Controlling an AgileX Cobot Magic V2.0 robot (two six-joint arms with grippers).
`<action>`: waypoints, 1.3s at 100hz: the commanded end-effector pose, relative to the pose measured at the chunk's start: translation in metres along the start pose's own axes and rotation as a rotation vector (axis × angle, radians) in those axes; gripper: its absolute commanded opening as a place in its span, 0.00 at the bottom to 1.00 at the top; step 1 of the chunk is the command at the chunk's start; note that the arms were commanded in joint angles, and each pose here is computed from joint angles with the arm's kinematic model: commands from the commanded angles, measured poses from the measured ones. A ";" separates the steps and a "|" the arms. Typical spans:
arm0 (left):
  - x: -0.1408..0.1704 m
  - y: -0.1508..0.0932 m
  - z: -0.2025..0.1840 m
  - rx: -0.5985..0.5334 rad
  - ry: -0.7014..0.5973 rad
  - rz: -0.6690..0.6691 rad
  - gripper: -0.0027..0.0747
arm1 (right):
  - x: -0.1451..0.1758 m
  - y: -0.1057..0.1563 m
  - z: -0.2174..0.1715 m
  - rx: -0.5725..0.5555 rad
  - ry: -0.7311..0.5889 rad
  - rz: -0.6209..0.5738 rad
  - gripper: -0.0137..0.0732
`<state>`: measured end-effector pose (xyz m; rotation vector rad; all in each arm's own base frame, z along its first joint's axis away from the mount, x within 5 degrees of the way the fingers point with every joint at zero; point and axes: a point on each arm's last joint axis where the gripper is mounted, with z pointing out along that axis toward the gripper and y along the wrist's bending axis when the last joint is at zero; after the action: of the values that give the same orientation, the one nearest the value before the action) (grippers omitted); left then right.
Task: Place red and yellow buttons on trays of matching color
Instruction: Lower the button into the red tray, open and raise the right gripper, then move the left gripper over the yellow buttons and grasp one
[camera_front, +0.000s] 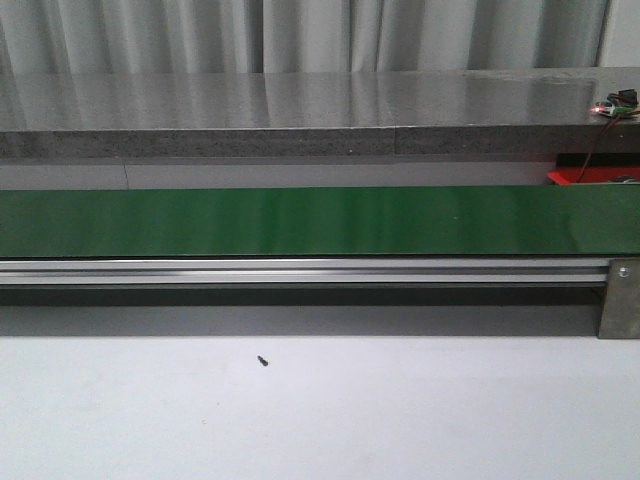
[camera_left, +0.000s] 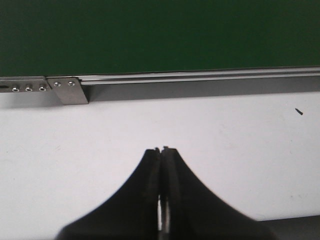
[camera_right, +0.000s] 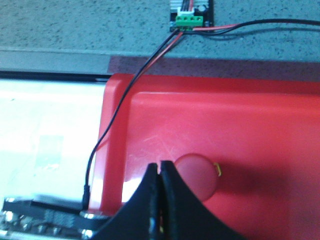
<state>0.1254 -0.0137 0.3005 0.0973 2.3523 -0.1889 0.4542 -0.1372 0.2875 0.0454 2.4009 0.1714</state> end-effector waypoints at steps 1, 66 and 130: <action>-0.012 -0.002 -0.006 0.004 -0.088 0.000 0.01 | -0.019 0.013 -0.047 0.006 -0.115 -0.016 0.09; -0.012 -0.002 -0.006 0.004 -0.088 0.000 0.01 | 0.068 0.096 -0.106 0.106 -0.295 -0.132 0.09; -0.012 -0.002 -0.006 0.004 -0.088 0.000 0.01 | 0.151 0.121 -0.144 0.104 -0.375 -0.106 0.09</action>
<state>0.1255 -0.0137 0.3006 0.0969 2.3505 -0.1885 0.2524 -0.0196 0.2888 -0.0391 2.1575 0.0149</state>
